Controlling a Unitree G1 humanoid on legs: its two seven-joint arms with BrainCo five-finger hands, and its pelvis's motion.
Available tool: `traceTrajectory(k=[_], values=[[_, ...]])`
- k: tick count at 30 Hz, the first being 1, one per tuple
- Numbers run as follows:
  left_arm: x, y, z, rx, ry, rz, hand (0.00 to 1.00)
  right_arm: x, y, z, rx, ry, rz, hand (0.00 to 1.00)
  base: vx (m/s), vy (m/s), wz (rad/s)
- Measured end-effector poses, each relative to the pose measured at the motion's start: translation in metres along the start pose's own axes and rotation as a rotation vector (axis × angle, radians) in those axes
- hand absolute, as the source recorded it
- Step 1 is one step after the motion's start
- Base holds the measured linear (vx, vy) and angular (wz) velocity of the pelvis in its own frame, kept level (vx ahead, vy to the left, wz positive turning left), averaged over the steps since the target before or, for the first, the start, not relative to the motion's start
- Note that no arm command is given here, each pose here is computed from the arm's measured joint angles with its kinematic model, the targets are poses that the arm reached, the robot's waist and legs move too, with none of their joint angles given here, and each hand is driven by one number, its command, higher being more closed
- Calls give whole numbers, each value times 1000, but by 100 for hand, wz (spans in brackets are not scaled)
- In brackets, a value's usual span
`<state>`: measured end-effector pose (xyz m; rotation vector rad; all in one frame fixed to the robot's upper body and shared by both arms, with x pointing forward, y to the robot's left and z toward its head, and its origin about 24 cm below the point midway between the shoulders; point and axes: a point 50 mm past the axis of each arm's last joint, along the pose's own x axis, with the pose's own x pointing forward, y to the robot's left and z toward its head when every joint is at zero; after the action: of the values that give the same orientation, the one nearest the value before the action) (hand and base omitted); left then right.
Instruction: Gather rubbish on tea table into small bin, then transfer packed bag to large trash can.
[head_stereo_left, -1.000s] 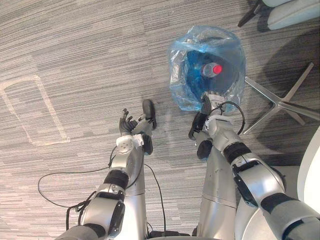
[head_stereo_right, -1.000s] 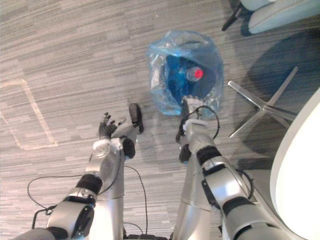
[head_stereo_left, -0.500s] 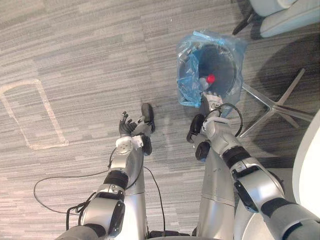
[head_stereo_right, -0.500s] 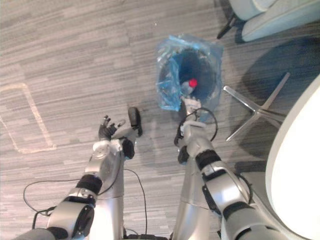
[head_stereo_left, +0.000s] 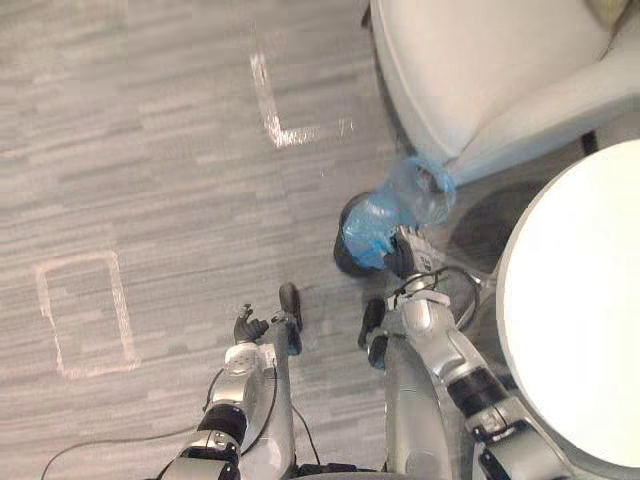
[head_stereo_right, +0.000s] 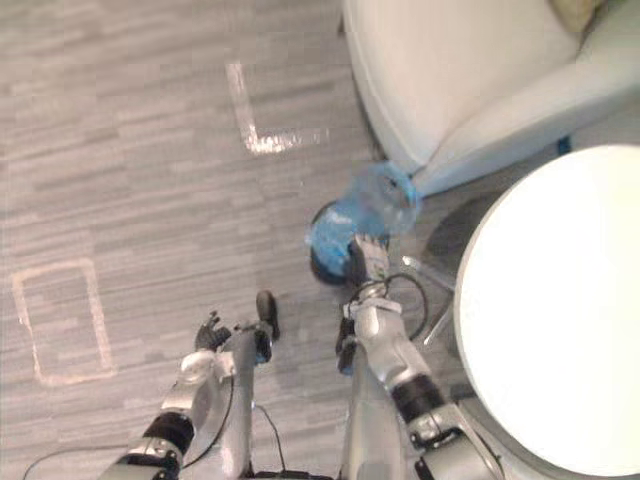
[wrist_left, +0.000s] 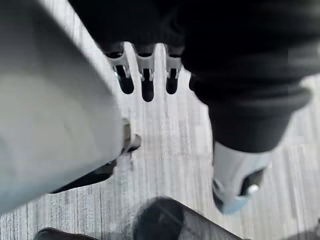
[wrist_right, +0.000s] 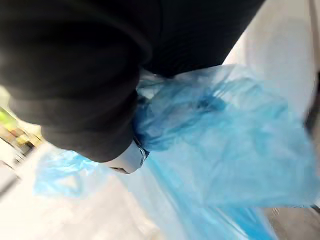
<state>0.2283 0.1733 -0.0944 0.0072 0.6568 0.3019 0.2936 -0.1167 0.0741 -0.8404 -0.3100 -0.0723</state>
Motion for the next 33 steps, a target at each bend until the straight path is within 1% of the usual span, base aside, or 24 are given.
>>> traceTrajectory(k=[4,7,10,15,19,23,27,30,33], values=[[-8,7,-31,41,102,14,0,-18,10,1,76,15,43,100,162,-7,-10],[-14,8,-53,112,183,-11,0,-30,19,-4,108,46,101,100,161,16,-9],[-16,12,-60,136,205,-5,0,-30,18,-7,129,52,124,100,129,47,-9],[-21,28,-70,180,216,16,0,-32,16,-13,164,56,187,100,99,40,-7],[-24,28,-53,216,103,-25,0,-33,14,-12,222,41,215,100,19,24,-10],[-29,10,-7,204,-124,-104,0,-34,8,-12,248,15,243,100,-52,24,-7],[-43,2,32,193,-330,-159,0,-33,-6,-1,296,-58,242,100,-41,22,-17],[-54,4,59,257,-481,-188,0,-35,-10,3,317,-100,275,100,10,19,-6],[-59,3,67,296,-538,-195,0,-37,-7,3,375,-94,321,100,27,4,0]])
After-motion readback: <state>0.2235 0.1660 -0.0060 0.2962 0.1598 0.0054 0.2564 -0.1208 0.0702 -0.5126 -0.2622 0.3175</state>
